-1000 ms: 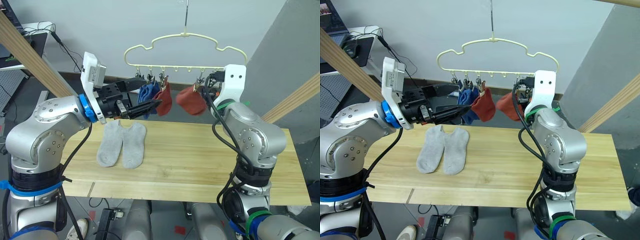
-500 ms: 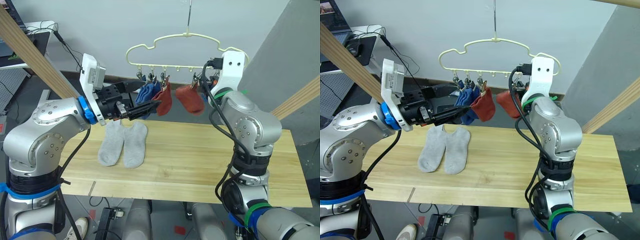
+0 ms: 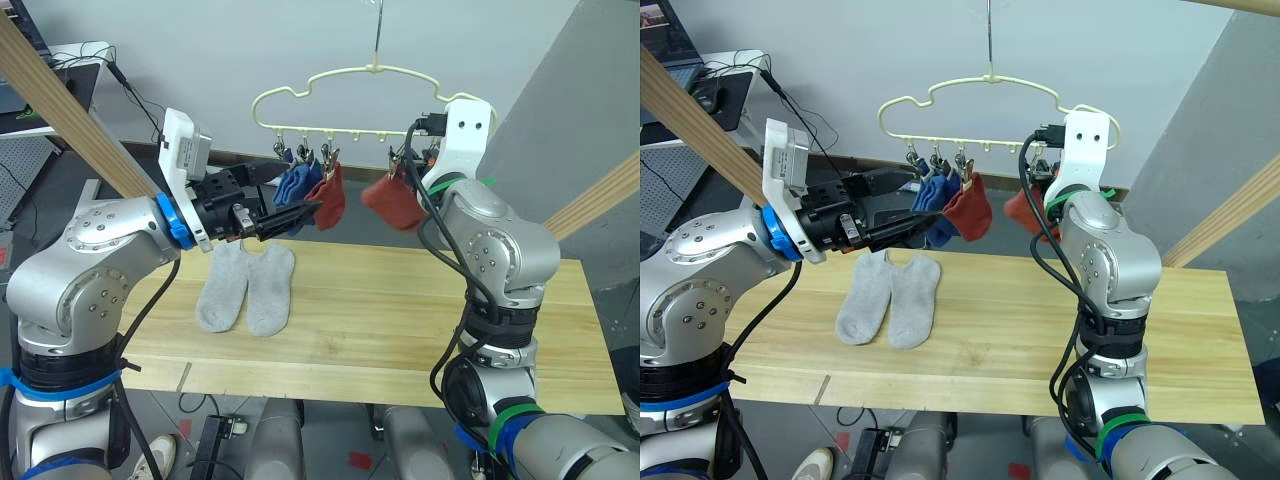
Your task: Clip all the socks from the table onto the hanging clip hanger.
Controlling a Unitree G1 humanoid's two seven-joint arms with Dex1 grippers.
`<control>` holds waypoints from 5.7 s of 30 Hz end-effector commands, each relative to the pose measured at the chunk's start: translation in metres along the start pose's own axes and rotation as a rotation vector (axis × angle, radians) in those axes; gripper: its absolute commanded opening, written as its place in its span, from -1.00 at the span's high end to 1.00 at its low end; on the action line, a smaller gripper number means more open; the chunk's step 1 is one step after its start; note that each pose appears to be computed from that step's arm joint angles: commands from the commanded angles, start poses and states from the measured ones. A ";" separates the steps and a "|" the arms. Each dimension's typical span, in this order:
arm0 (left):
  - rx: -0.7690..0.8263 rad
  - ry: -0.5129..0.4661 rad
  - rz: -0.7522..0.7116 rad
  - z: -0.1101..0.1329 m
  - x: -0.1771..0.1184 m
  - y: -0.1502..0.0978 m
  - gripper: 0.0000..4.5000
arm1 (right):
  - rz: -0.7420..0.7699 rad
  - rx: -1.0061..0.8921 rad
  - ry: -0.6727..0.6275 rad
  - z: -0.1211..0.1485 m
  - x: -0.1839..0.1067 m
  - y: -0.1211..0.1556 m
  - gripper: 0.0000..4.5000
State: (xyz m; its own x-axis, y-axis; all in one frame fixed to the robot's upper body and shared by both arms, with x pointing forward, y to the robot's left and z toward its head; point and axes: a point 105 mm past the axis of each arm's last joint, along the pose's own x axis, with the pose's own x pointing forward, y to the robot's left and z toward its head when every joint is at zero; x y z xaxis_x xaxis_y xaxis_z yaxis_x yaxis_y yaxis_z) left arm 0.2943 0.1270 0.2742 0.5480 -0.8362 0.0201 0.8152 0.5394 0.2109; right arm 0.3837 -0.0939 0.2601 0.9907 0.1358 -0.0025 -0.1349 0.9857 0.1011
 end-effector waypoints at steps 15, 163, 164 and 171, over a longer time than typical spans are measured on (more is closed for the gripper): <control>0.027 -0.015 -0.006 0.005 -0.003 -0.006 -0.87 | 0.003 0.009 -0.099 0.026 -0.002 0.003 0.23; -0.163 -0.058 -0.067 -0.030 0.167 -0.004 0.81 | 0.021 0.136 -0.093 0.058 -0.021 0.015 0.99; -0.167 -0.061 -0.066 -0.030 0.167 -0.004 0.81 | 0.021 0.136 -0.092 0.058 -0.022 0.014 0.99; -0.195 -0.075 -0.079 -0.024 0.163 -0.006 0.81 | 0.017 0.137 -0.091 0.058 -0.022 0.014 0.99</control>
State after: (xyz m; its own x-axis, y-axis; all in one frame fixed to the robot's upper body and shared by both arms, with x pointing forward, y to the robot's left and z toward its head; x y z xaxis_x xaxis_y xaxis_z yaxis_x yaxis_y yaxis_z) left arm 0.3924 -0.0051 0.2326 0.5071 -0.8617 0.0204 0.8619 0.5070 -0.0105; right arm 0.3722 -0.0921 0.2941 0.9923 0.1230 -0.0168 -0.1155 0.9644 0.2380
